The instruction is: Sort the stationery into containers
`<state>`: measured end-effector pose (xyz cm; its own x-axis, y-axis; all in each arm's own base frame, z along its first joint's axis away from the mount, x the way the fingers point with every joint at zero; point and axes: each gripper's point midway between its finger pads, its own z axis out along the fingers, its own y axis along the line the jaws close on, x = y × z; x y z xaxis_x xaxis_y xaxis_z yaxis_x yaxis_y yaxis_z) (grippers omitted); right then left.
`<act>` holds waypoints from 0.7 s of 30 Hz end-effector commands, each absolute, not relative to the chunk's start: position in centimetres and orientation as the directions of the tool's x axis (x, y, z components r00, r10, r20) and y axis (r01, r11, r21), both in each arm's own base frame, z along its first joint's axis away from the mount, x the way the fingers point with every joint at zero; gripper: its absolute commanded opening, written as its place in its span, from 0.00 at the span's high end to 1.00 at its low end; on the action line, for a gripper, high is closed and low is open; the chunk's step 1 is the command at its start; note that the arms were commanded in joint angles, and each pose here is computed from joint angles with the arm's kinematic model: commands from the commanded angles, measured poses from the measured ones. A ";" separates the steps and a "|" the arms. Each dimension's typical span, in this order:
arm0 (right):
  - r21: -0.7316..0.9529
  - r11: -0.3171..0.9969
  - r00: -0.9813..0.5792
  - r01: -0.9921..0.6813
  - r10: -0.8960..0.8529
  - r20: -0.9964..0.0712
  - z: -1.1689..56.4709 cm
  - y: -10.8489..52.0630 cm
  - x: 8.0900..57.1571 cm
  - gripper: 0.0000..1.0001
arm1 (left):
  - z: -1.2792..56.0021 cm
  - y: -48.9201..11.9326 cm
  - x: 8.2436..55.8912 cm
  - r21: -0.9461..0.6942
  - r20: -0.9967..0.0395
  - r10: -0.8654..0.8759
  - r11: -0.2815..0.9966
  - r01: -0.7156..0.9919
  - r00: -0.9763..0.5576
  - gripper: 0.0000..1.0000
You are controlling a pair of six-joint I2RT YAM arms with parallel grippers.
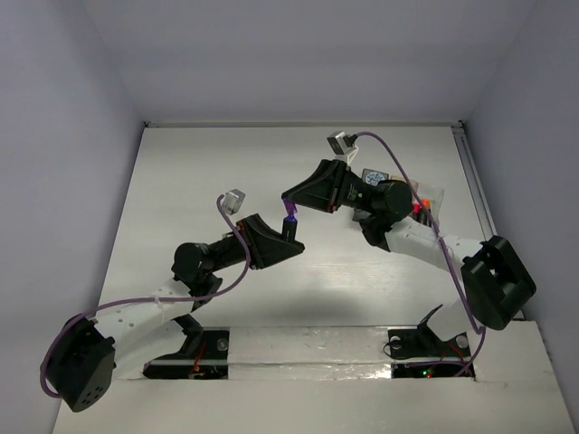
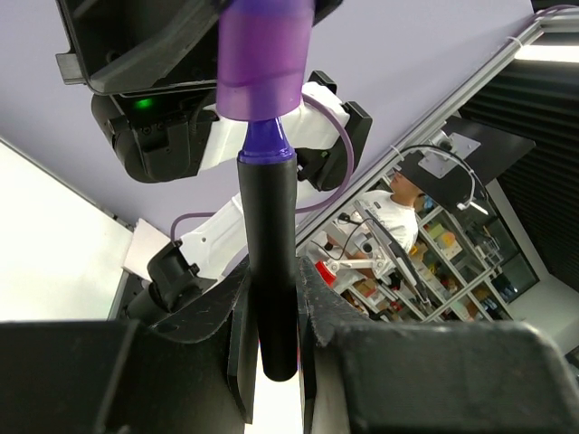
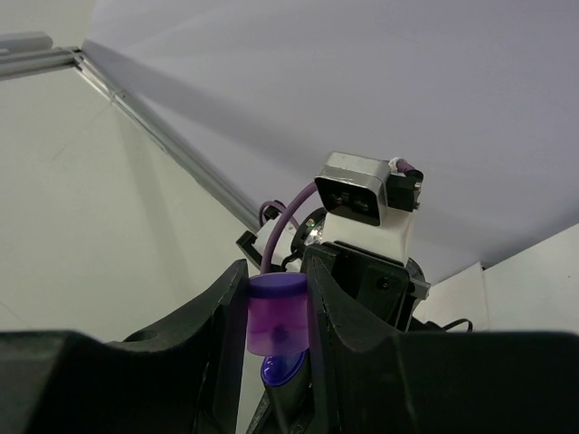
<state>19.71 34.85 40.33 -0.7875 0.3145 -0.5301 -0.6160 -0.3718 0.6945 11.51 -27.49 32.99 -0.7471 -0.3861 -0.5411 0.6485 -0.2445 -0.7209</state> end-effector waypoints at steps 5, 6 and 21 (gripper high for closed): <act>0.244 -0.527 -0.525 -0.814 0.489 -0.697 46.2 30.7 12.5 0.68 | 44.3 -19.6 2.5 0.005 -0.582 -0.730 -0.444 0.896 -0.358 1.00; 0.246 -0.527 -0.527 -0.813 0.488 -0.696 46.1 30.8 12.5 0.68 | 44.4 -19.5 2.4 0.016 -0.581 -0.733 -0.444 0.896 -0.353 1.00; 0.312 -0.517 -0.559 -0.797 0.436 -0.705 43.4 31.7 12.9 0.55 | 45.7 -19.2 1.5 0.097 -0.595 -0.754 -0.412 0.906 -0.279 1.00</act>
